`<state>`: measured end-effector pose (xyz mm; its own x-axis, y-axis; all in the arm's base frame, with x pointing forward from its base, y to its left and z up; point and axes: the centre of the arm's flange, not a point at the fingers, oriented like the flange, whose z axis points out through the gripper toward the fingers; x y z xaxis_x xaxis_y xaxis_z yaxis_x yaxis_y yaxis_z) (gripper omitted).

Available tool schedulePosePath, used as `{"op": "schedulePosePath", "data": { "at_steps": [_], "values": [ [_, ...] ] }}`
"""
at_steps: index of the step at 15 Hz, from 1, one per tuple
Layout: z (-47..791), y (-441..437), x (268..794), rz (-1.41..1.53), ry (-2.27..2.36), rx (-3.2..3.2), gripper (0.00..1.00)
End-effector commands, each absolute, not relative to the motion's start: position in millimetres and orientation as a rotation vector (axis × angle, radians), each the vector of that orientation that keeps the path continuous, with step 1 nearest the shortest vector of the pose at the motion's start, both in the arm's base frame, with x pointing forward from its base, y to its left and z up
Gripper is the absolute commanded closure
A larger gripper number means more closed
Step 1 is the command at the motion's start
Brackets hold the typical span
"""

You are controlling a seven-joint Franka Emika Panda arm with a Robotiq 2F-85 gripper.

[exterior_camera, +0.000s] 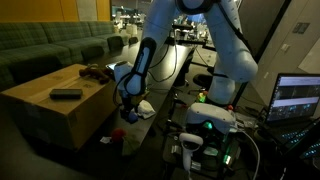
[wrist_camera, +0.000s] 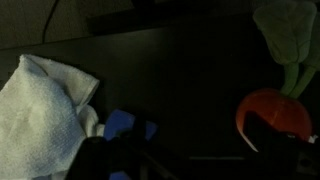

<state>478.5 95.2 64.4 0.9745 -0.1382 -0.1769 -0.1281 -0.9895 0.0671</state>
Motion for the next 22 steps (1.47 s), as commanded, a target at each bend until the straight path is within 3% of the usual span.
{"op": "schedulePosePath", "data": {
  "at_steps": [1,14,22],
  "values": [
    [44,75,498,-0.273,-0.207,3.1,0.0],
    [-9,49,495,-0.212,-0.135,3.152,0.0],
    [5,22,506,-0.1,-0.077,3.141,0.0]
  ]
}}
